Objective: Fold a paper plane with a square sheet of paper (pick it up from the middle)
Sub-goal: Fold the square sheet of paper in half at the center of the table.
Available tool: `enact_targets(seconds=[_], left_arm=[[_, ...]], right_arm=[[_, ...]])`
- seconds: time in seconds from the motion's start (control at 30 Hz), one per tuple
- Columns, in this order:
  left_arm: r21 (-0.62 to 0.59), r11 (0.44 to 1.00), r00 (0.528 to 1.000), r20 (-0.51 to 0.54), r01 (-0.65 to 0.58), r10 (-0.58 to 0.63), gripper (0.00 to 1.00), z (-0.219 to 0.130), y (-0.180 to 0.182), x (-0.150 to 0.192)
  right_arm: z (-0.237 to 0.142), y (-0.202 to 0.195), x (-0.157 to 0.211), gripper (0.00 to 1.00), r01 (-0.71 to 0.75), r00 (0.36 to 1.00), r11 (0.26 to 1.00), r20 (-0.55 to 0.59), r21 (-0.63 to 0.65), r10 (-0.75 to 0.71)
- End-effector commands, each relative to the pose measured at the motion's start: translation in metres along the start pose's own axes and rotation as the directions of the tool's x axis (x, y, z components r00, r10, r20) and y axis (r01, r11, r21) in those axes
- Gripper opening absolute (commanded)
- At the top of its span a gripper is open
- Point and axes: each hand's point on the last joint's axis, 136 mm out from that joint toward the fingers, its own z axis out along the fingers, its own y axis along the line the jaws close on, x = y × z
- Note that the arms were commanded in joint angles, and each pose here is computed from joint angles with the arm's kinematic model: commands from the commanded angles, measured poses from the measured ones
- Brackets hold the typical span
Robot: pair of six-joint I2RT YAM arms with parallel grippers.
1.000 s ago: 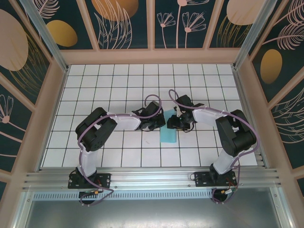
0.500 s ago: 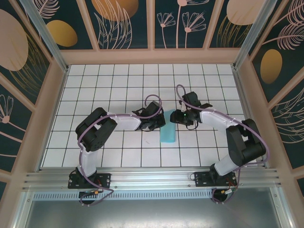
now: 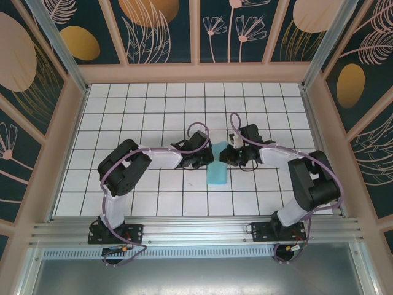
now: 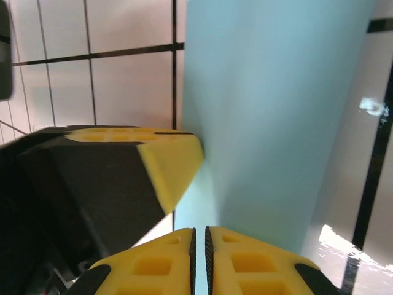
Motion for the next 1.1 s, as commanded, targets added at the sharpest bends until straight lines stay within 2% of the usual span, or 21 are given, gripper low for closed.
enact_targets(seconds=[0.0,0.43,0.6,0.77,0.9,1.07], left_arm=[[-0.134,0.991,0.998,-0.066,-0.012,0.004,0.0,0.012,0.039,0.023],[-0.145,0.989,0.997,-0.081,-0.01,-0.002,0.0,0.017,0.045,0.026],[-0.146,0.989,0.997,-0.083,-0.014,0.002,0.0,0.016,0.044,0.027],[-0.143,0.99,0.996,-0.086,-0.015,0.002,0.0,0.016,0.044,0.027],[-0.145,0.989,0.996,-0.09,-0.019,0.005,0.0,0.016,0.045,0.028],[-0.147,0.989,0.996,-0.094,-0.017,0.003,0.0,0.016,0.047,0.03]], right_arm=[[0.004,-0.012,0.005,0.15,-0.02,1.0,1.0,-0.014,-0.007,0.02],[0.015,-0.055,0.025,0.19,-0.078,0.995,0.992,-0.05,0.102,0.083],[0.0,-0.034,0.016,0.2,-0.043,0.999,0.998,-0.015,0.05,0.043],[-0.016,0.002,0.021,0.18,0.002,1.0,0.995,-0.012,-0.104,-0.003],[-0.01,-0.001,0.037,0.17,-0.019,0.998,0.989,-0.062,-0.145,0.01],[0.005,-0.028,0.053,0.17,-0.062,0.993,0.995,-0.104,-0.072,0.055]])
